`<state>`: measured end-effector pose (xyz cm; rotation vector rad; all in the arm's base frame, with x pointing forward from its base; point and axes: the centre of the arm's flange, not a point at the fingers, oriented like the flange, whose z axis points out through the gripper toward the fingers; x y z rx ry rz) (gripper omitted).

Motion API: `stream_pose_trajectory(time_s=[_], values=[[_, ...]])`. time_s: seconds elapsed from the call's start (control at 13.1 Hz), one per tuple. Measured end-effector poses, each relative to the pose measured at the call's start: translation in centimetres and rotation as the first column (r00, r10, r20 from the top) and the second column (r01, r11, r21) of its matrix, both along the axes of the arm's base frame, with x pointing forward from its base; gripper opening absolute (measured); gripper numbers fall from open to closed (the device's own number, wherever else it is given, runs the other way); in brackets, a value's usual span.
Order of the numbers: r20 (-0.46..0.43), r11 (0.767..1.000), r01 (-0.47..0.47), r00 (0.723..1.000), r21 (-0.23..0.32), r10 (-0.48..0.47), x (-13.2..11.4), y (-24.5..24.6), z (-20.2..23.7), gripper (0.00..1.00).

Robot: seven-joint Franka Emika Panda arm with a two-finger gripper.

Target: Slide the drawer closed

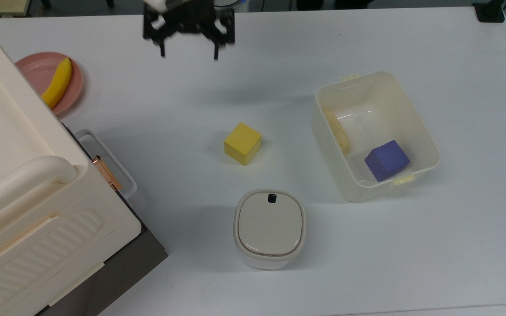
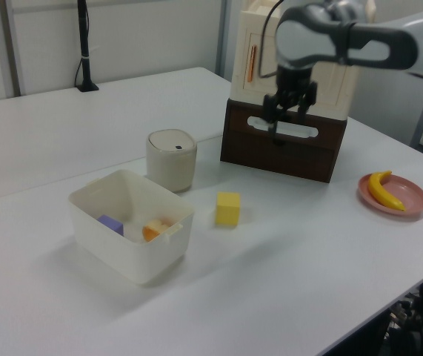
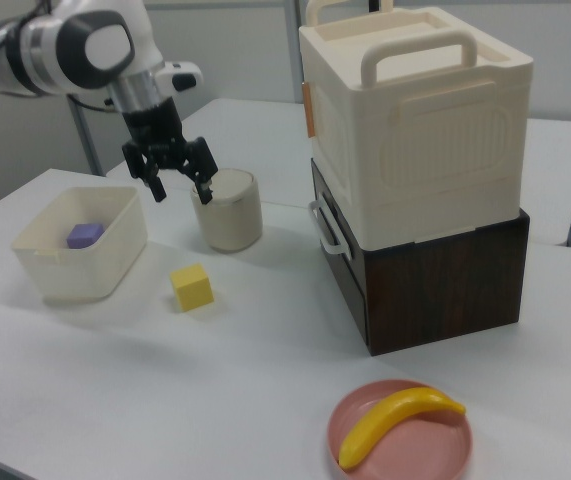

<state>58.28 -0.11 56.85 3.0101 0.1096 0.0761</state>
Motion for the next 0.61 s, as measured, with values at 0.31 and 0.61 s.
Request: stream_pose_trajectory(time_s=[0.31, 0.61], values=[[0.055, 0.992, 0.031, 0.998, 0.123, -0.038, -1.7, -4.5, 3.6, 1.00], [0.066, 0.988, 0.063, 0.995, 0.144, -0.073, -1.8, -6.3, 4.1, 1.00]])
